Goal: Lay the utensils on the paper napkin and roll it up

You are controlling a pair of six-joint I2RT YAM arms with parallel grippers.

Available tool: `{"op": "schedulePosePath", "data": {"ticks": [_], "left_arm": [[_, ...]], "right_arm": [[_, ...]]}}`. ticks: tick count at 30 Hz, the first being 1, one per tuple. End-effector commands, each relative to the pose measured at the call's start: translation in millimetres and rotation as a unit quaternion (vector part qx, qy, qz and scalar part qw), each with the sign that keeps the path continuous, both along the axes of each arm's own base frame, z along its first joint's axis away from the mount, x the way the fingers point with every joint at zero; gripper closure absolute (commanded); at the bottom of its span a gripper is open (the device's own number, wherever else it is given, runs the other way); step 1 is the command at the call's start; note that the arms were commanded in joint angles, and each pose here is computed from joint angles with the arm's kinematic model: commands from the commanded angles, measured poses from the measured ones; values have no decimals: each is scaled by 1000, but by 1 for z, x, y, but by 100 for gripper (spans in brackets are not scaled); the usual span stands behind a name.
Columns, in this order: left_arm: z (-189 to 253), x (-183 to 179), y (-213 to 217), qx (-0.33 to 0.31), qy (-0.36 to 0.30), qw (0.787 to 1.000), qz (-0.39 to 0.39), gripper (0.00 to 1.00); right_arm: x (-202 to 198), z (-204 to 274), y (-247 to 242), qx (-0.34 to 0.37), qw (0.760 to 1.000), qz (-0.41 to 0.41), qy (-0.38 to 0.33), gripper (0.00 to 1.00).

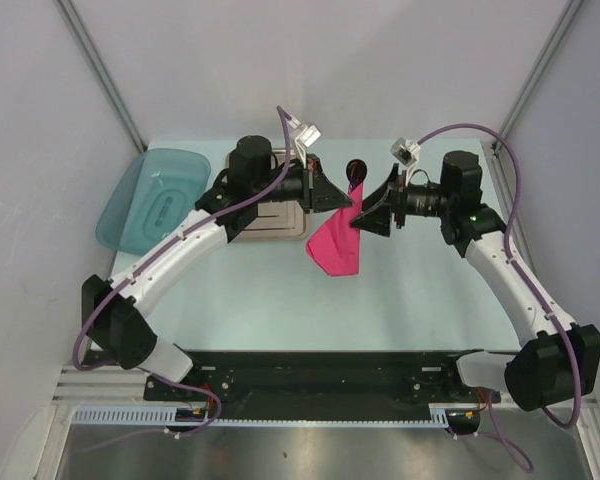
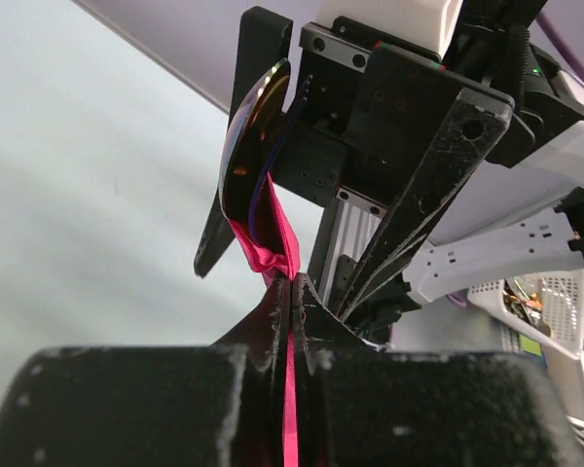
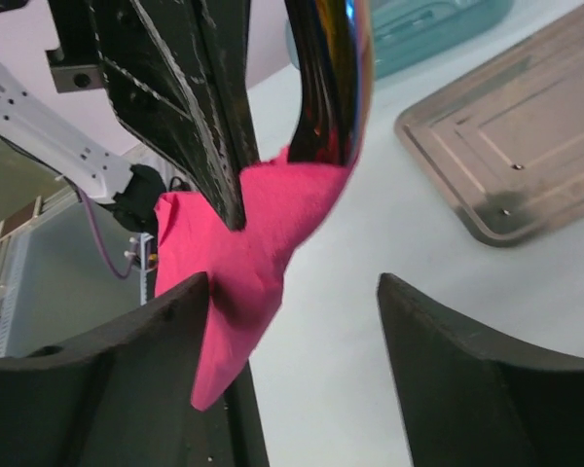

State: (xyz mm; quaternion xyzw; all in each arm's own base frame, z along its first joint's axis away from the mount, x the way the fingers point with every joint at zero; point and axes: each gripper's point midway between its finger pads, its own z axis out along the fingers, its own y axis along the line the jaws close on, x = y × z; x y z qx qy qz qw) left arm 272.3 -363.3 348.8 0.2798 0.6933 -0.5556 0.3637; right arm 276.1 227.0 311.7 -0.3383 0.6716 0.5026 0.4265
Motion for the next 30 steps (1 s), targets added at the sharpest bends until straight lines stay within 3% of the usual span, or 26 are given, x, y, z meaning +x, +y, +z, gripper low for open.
{"op": "schedulePosePath", "data": {"ticks": [1, 4, 10, 13, 14, 16, 19, 22, 23, 26, 28, 29, 30], "left_arm": [[30, -20, 7, -38, -22, 999, -25, 100], [36, -24, 7, -49, -25, 998, -29, 100], [39, -29, 9, -54, -24, 998, -34, 100], [42, -32, 11, -57, -28, 997, -35, 100], [42, -32, 12, -57, -28, 997, -34, 100], [44, -33, 12, -58, -30, 997, -32, 100], [48, -33, 15, -58, -40, 997, -31, 100], [55, -30, 24, -50, -52, 997, -23, 83], [55, -28, 29, -46, -51, 998, -16, 68], [49, -16, 55, -28, -50, 998, 15, 44], [42, -22, 72, -16, -79, 997, 5, 38], [37, -30, 76, -9, -79, 997, -5, 19], [27, -33, 80, 3, -93, 996, -7, 17]], "right_arm": [[-12, 26, 14, 32, 999, 15, -13, 30], [-18, 29, 24, 42, 999, 30, -11, 34], [-26, 37, 36, 57, 997, 47, -11, 53], [-30, 40, 39, 60, 997, 52, -13, 74], [-31, 41, 39, 60, 997, 50, -14, 89], [-29, 40, 39, 58, 997, 41, -10, 100], [-29, 38, 40, 53, 998, 32, -4, 100], [-28, 44, 41, 58, 998, 26, -2, 100], [-29, 45, 41, 62, 998, 25, 4, 100], [-29, 55, 41, 73, 997, 22, 2, 100], [-32, 63, 41, 85, 996, 24, 3, 100], [-32, 66, 42, 90, 996, 25, 5, 100], [-35, 69, 42, 96, 995, 28, 14, 100]]}}
